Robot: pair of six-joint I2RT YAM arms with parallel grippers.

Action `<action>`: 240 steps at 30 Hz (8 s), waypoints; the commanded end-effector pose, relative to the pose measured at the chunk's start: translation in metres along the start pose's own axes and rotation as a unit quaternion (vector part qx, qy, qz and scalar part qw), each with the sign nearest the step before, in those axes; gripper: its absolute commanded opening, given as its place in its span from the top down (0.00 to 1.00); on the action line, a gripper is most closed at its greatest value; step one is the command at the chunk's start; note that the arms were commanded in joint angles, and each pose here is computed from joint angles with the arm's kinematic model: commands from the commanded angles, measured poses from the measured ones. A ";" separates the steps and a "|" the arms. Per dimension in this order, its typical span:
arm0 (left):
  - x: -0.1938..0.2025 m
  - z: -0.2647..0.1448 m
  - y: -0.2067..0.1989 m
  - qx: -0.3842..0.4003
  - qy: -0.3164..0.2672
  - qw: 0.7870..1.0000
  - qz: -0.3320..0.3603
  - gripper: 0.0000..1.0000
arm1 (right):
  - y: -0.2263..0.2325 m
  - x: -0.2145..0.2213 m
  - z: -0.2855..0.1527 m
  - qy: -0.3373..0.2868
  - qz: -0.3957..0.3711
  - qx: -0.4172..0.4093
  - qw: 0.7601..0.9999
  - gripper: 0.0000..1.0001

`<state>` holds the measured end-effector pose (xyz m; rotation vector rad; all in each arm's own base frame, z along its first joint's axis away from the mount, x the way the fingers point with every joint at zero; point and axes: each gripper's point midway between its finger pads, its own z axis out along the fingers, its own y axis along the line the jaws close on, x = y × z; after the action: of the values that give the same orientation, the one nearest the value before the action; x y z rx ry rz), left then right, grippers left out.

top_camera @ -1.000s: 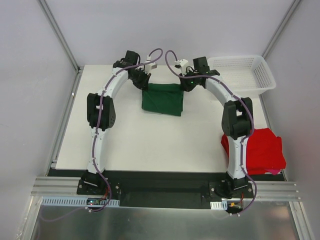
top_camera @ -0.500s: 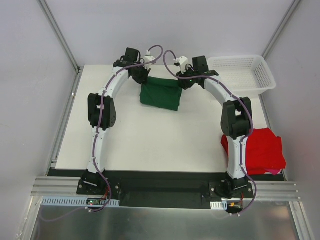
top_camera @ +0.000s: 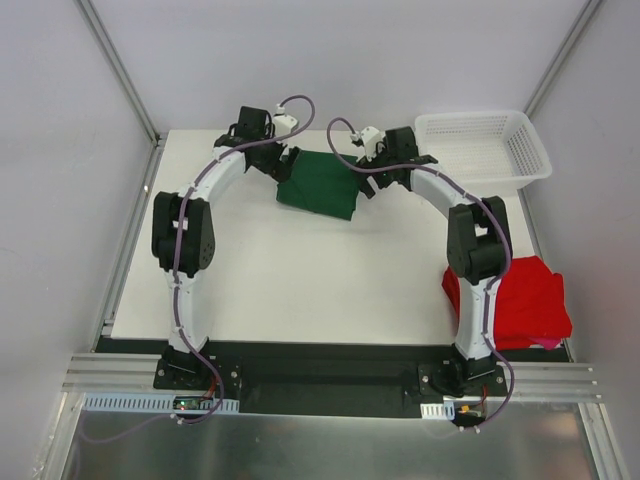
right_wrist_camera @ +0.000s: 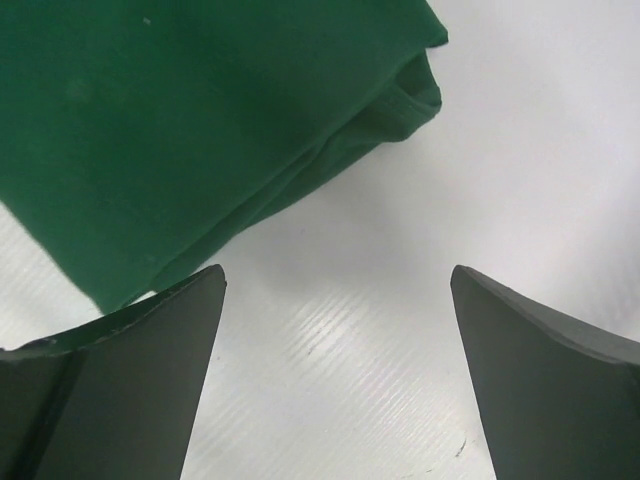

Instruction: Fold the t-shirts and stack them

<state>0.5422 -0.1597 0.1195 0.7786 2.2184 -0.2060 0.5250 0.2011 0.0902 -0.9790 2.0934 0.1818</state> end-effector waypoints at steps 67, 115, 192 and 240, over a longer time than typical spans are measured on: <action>0.027 0.055 -0.139 0.229 0.084 0.970 0.021 0.01 | 0.031 -0.018 -0.163 0.060 0.061 -0.120 0.989 0.00; 0.125 -0.150 -0.130 0.158 0.243 0.950 -0.113 0.01 | 0.111 -0.028 -0.177 0.059 0.071 -0.247 0.965 0.00; 0.181 -0.095 -0.172 0.092 0.156 0.970 0.160 0.01 | 0.091 -0.083 -0.082 0.000 0.260 -0.319 0.912 0.00; 0.098 -0.094 -0.220 0.227 0.175 0.956 0.053 0.67 | 0.050 -0.052 -0.107 0.023 0.289 -0.291 0.912 0.00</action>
<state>0.2873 -0.2519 0.0890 1.2744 2.5384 -0.6284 0.4526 0.2209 0.1505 -0.5998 2.4579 1.1572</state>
